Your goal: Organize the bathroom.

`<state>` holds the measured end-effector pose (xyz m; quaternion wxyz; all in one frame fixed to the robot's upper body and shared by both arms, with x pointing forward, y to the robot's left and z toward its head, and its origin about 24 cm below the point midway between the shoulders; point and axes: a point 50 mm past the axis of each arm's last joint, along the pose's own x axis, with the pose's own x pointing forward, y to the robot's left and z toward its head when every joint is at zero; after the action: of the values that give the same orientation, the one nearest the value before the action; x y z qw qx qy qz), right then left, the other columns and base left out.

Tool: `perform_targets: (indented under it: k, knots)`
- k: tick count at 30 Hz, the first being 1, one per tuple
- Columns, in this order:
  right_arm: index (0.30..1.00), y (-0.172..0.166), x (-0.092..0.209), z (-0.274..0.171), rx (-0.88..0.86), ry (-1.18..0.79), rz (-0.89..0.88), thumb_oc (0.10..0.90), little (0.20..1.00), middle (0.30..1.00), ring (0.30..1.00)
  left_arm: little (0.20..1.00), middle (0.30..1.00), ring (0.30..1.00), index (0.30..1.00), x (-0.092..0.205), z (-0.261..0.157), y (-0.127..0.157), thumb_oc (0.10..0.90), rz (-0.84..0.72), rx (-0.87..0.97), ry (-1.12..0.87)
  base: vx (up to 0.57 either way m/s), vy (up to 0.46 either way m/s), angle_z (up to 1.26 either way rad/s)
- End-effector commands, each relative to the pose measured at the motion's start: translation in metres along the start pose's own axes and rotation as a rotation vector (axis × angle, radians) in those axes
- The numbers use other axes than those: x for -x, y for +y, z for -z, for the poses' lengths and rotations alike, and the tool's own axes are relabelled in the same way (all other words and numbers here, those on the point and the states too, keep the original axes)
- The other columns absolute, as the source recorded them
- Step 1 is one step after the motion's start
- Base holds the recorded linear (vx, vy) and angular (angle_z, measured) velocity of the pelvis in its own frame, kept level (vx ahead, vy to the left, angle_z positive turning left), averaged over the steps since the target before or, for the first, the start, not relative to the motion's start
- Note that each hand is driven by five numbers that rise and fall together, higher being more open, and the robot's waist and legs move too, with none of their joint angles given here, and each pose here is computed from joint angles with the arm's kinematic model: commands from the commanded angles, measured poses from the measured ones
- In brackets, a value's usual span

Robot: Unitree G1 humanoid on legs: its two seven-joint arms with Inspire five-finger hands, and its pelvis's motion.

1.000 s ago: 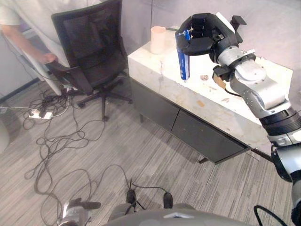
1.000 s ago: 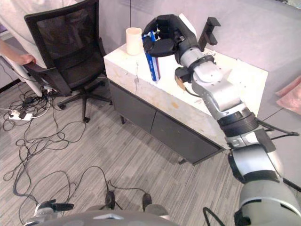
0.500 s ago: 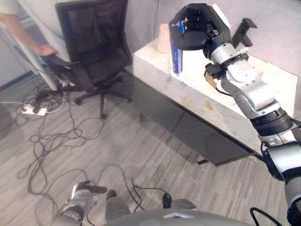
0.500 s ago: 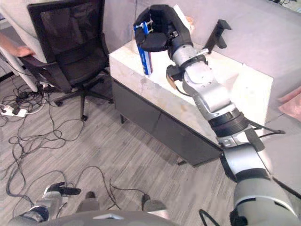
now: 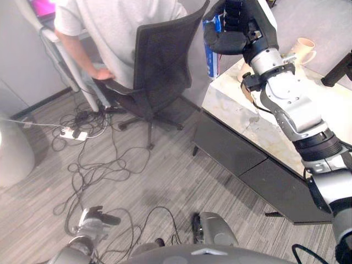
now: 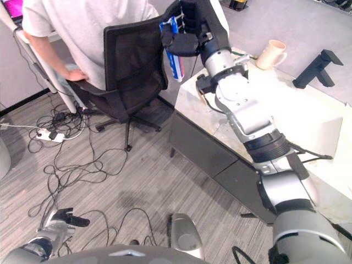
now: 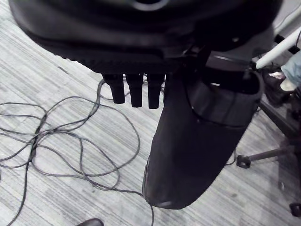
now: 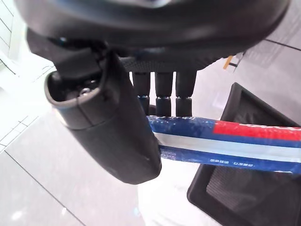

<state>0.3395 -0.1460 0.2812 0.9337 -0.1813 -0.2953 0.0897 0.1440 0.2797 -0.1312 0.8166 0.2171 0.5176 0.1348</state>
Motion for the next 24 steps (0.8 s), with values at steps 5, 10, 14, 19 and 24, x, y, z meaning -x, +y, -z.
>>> perform_targets:
  k: [5,10,14,19,24]
  knots:
    - [0.3,-0.05,-0.019,-0.08,0.104,-0.36,0.218,0.4,0.3,0.3,0.3,0.9,0.9,0.9,0.9,0.0,0.002,0.009,0.8,-0.044,-0.025,-0.048,0.18,0.012,-0.18]
    - [0.3,-0.049,-0.019,-0.085,0.117,-0.395,0.22,0.4,0.3,0.3,0.3,0.9,0.9,0.9,0.9,0.0,0.001,0.009,0.8,-0.038,-0.019,-0.035,0.12,-0.028,-0.47]
    - [0.3,-0.051,-0.022,-0.083,0.118,-0.372,0.246,0.4,0.3,0.3,0.3,0.9,0.9,0.9,0.9,-0.001,0.002,0.009,0.8,-0.035,-0.026,-0.031,0.08,-0.086,-0.25]
    - [0.3,-0.037,-0.023,-0.085,0.109,-0.401,0.209,0.4,0.3,0.3,0.3,0.9,0.9,0.9,0.9,-0.001,-0.006,0.007,0.8,-0.028,-0.034,-0.03,0.04,-0.047,-0.14]
    - [0.3,-0.024,-0.023,-0.078,0.06,-0.384,0.221,0.4,0.3,0.3,0.3,0.9,0.9,0.9,0.9,0.0,-0.01,0.005,0.8,-0.047,-0.045,-0.034,0.08,-0.005,-0.14]
